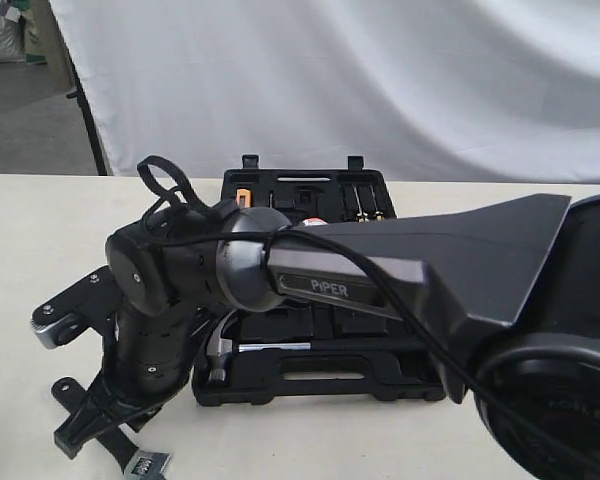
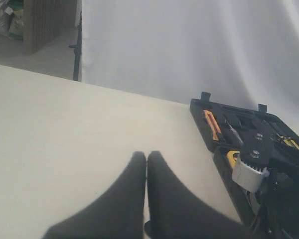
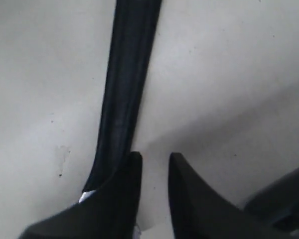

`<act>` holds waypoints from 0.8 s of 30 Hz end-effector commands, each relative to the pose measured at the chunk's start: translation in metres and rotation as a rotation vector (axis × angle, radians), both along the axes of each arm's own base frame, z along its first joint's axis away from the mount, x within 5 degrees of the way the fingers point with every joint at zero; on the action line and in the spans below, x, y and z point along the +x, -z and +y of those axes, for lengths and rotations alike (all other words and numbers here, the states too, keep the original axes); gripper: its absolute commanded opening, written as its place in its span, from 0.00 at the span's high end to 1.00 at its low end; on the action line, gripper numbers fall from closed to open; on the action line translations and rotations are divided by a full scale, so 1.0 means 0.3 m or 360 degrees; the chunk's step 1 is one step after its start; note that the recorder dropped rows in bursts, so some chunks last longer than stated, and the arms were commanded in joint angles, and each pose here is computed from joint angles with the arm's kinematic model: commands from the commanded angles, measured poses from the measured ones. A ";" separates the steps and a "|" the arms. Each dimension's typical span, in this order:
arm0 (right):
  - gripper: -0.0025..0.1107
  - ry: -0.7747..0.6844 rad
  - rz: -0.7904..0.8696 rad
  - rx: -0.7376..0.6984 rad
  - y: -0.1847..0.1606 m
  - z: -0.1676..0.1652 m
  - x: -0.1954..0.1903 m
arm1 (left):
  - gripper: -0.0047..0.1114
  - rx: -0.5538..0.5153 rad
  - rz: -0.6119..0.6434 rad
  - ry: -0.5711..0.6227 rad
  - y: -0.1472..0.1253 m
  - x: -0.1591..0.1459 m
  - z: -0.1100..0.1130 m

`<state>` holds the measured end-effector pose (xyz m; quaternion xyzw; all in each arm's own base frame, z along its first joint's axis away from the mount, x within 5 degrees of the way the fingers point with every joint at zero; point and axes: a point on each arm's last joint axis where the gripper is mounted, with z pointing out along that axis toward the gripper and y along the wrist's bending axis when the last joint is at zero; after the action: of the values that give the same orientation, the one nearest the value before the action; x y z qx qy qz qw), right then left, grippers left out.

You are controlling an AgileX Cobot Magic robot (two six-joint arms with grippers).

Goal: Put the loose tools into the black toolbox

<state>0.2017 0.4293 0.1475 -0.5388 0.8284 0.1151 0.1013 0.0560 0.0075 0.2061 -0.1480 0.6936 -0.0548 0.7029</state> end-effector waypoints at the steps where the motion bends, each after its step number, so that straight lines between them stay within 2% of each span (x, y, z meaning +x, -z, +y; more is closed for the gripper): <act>1: 0.55 0.0027 -0.0042 0.0009 -0.001 0.006 -0.002 | 0.95 0.0002 -0.0021 -0.0041 -0.006 -0.002 0.005; 3: 0.45 0.0038 -0.0024 0.0028 -0.007 0.010 -0.004 | 0.95 0.0002 -0.0021 -0.0041 -0.006 -0.002 0.005; 5: 0.42 0.0050 -0.0013 0.0024 -0.008 0.011 -0.004 | 0.95 0.0002 -0.0021 -0.0041 -0.006 -0.002 0.005; 8: 0.42 0.0019 -0.0004 0.0003 -0.007 0.008 -0.008 | 0.95 0.0002 -0.0021 -0.0041 -0.006 -0.002 0.005; 14: 0.46 -0.0343 -0.0078 0.0019 -0.024 0.016 -0.014 | 0.95 0.0002 -0.0021 -0.0041 -0.006 -0.002 0.005; 18: 0.46 -0.0319 -0.0002 0.0099 -0.047 0.035 -0.029 | 0.95 0.0002 -0.0021 -0.0041 -0.006 -0.002 0.005; 24: 0.46 -0.0451 -0.0017 0.0057 -0.008 0.042 -0.041 | 0.95 0.0002 -0.0021 -0.0041 -0.006 -0.002 0.005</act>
<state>0.1913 0.4403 0.1555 -0.6306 0.7558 0.1425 0.1039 0.0560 0.0075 0.2061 -0.1480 0.6936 -0.0548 0.7029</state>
